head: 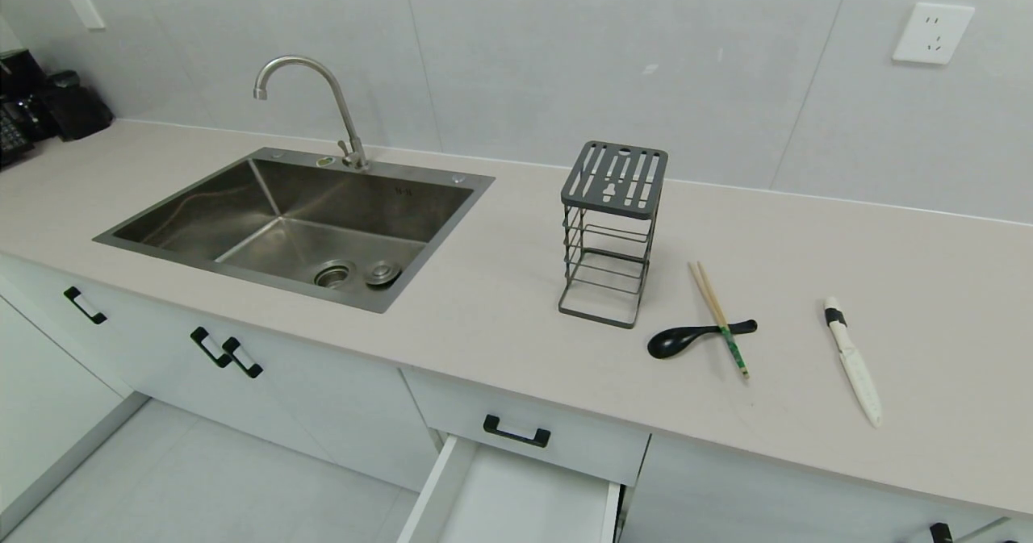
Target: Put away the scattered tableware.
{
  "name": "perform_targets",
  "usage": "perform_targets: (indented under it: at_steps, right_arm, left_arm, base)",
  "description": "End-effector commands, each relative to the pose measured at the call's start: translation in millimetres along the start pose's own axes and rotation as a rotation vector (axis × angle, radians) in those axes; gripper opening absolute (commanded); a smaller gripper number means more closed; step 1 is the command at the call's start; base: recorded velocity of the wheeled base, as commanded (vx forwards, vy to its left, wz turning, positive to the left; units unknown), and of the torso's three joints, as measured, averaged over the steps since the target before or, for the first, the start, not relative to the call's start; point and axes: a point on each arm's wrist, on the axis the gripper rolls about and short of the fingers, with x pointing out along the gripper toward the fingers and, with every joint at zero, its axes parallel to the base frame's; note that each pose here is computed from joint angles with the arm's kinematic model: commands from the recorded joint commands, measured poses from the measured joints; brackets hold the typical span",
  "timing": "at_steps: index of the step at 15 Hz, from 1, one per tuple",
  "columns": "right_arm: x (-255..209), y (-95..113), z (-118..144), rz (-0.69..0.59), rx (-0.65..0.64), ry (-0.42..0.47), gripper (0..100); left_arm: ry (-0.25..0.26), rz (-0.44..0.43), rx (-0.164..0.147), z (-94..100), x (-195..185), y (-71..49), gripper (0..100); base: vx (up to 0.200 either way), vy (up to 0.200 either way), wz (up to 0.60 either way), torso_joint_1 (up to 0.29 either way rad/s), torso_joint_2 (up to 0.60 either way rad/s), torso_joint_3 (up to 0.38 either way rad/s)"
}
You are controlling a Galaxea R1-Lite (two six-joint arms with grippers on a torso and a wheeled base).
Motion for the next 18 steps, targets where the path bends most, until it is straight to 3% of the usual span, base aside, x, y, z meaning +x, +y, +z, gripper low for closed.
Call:
perform_targets:
  at_steps: [1, 11, 14, 18]
  right_arm:
    - [40, -11, 11, 0.093, 0.048, 0.161, 100]
    - [98, -24, 24, 0.160, -0.025, 0.298, 100]
    - [107, -23, 18, 0.181, -0.013, 0.347, 100]
    - [133, -29, 15, 0.179, -0.026, 0.330, 100]
  left_arm:
    - [0.002, 0.001, 0.000, -0.1, 0, 0.0, 100]
    - [0.002, 0.001, 0.000, -0.1, 0, 0.0, 100]
    - [0.000, 0.001, 0.000, 0.3, 0, 0.0, 100]
    - [0.002, 0.001, 0.000, -0.1, 0, 0.0, 100]
  base:
    - [0.000, 0.000, 0.00, 0.000, 0.00, 0.000]
    - [0.000, 0.000, 0.00, 0.000, 0.00, 0.000]
    - [0.000, 0.000, 0.00, 0.000, 0.00, 0.000]
    - [0.000, 0.000, 0.00, 0.000, 0.00, 0.000]
